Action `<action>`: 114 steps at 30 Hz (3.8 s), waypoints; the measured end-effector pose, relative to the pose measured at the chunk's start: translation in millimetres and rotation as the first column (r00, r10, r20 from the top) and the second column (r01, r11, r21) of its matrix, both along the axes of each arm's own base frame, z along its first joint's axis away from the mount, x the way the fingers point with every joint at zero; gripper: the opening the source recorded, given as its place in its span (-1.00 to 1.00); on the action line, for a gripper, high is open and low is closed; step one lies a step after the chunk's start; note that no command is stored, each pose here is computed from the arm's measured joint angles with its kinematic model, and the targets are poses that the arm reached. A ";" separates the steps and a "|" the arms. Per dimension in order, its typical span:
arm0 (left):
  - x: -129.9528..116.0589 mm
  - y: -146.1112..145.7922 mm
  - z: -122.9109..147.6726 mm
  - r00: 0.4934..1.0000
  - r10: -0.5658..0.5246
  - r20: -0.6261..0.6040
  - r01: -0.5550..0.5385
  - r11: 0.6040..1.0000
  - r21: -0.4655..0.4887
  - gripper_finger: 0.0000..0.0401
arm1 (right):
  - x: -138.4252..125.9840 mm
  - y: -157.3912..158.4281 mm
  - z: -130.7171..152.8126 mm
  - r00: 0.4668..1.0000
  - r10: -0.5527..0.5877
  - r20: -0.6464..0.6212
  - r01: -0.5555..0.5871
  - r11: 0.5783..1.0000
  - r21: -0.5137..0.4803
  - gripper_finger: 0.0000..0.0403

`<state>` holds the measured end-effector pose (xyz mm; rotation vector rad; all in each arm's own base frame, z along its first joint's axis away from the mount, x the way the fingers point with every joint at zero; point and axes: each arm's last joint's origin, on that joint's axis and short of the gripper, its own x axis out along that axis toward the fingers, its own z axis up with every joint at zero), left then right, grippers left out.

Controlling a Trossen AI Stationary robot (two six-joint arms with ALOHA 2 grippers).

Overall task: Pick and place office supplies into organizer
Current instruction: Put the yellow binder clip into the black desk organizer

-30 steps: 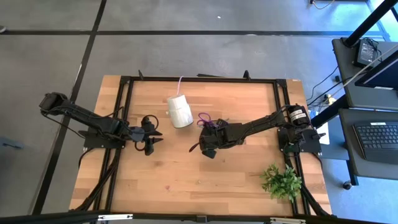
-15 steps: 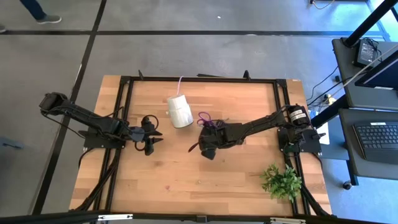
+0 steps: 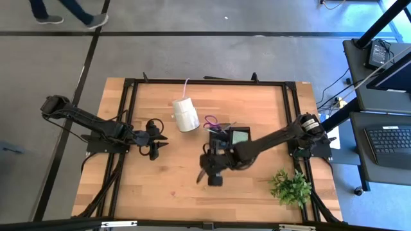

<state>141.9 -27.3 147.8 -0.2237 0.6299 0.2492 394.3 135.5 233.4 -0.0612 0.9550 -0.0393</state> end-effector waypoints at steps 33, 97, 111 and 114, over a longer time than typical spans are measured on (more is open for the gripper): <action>0.4 -0.1 0.4 1.000 0.001 0.007 -0.001 1.000 -0.004 -0.42 | -0.1 70.7 -81.9 0.869 0.494 0.012 -0.494 0.869 -0.007 -0.05; 0.2 0.0 0.2 1.000 0.001 0.003 -0.001 1.000 -0.001 -0.42 | 21.7 46.8 -66.0 0.979 0.039 -0.199 -0.023 0.997 0.079 -0.70; 0.2 0.0 0.2 1.000 0.000 0.003 0.000 1.000 0.000 -0.42 | 23.8 -33.6 10.9 0.884 -0.122 -0.451 0.060 0.987 -0.149 -0.69; 0.2 0.0 0.1 1.000 0.000 0.002 0.000 1.000 0.000 -0.42 | 27.6 -48.1 8.4 0.884 -0.104 -0.455 0.032 0.986 -0.163 -0.69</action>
